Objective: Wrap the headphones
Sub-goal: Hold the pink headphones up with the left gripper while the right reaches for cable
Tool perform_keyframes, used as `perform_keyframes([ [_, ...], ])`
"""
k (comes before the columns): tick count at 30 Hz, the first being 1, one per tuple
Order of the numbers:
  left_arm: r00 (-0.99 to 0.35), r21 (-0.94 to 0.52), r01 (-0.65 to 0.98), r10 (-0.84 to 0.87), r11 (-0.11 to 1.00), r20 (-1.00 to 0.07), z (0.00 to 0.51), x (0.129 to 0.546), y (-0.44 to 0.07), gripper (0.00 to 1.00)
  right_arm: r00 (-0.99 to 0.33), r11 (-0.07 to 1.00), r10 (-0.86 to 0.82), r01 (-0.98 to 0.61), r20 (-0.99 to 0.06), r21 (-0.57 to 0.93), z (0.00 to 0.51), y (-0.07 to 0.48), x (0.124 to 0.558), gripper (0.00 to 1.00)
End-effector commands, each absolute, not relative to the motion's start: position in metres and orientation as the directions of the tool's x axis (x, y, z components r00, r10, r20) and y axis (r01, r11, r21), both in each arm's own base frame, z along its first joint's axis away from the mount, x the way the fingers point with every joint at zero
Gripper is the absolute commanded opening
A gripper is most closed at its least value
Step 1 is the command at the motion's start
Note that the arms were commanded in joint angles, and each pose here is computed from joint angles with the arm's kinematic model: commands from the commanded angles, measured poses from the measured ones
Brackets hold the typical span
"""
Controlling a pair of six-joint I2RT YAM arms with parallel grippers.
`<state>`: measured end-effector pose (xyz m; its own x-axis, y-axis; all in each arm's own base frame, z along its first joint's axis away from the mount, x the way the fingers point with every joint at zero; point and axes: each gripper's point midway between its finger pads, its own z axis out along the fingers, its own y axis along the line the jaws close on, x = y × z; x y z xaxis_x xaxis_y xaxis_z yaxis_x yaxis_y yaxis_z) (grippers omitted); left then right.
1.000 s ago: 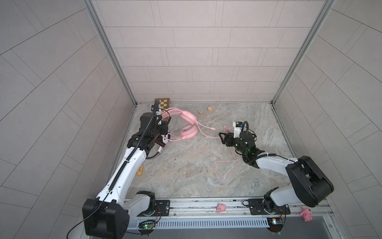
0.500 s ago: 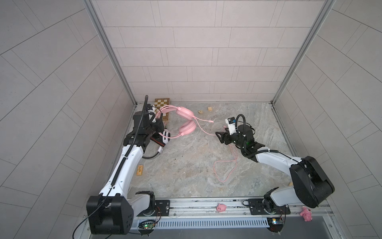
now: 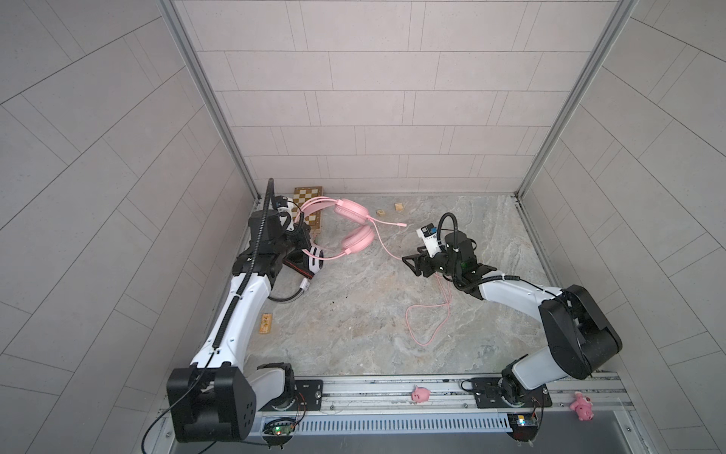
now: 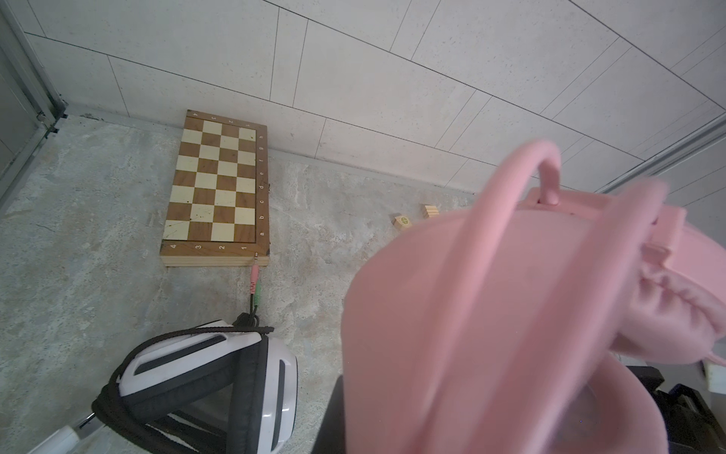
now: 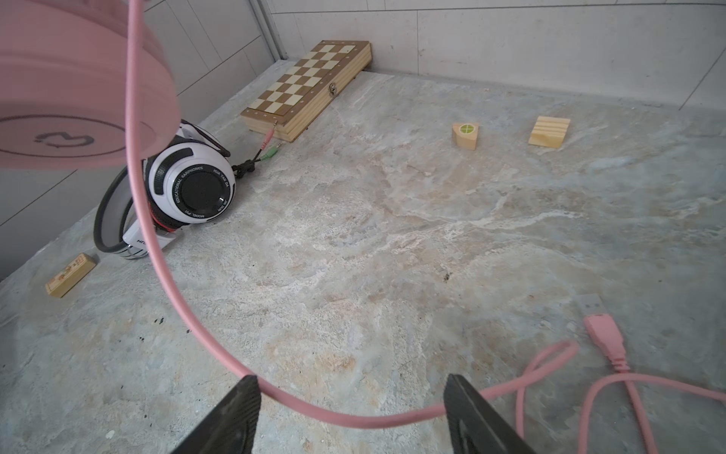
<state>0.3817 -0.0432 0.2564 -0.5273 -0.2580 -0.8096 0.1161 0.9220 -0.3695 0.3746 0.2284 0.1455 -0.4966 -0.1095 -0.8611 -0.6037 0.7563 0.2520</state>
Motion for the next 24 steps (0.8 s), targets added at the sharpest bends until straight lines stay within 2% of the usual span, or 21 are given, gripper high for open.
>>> perform_keyframes([
  [1, -0.432, -0.401, 0.184, -0.293, 0.898, -0.853, 0.296, 0.389, -0.048, 0.0, -0.491, 0.717, -0.099, -0.638, -0.866, 0.279, 0.16, 0.236, 0.373, 0.75],
  [7, -0.433, -0.421, 0.211, -0.302, 0.882, -0.849, 0.298, 0.39, -0.052, 0.0, -0.502, 0.669, -0.088, -0.669, -0.86, 0.322, 0.173, 0.245, 0.378, 0.75],
  [12, -0.43, -0.433, 0.225, -0.31, 0.873, -0.848, 0.3, 0.39, -0.054, 0.0, -0.541, 0.656, -0.127, -0.674, -0.831, 0.339, 0.152, 0.254, 0.388, 0.74],
  [20, -0.435, -0.47, 0.247, -0.337, 0.847, -0.835, 0.301, 0.393, -0.057, 0.0, -0.59, 0.652, -0.134, -0.657, -0.796, 0.378, 0.123, 0.255, 0.383, 0.57],
  [24, -0.425, -0.521, 0.258, -0.389, 0.814, -0.818, 0.305, 0.397, -0.054, 0.0, -0.609, 0.644, -0.115, -0.647, -0.785, 0.408, 0.114, 0.257, 0.378, 0.56],
])
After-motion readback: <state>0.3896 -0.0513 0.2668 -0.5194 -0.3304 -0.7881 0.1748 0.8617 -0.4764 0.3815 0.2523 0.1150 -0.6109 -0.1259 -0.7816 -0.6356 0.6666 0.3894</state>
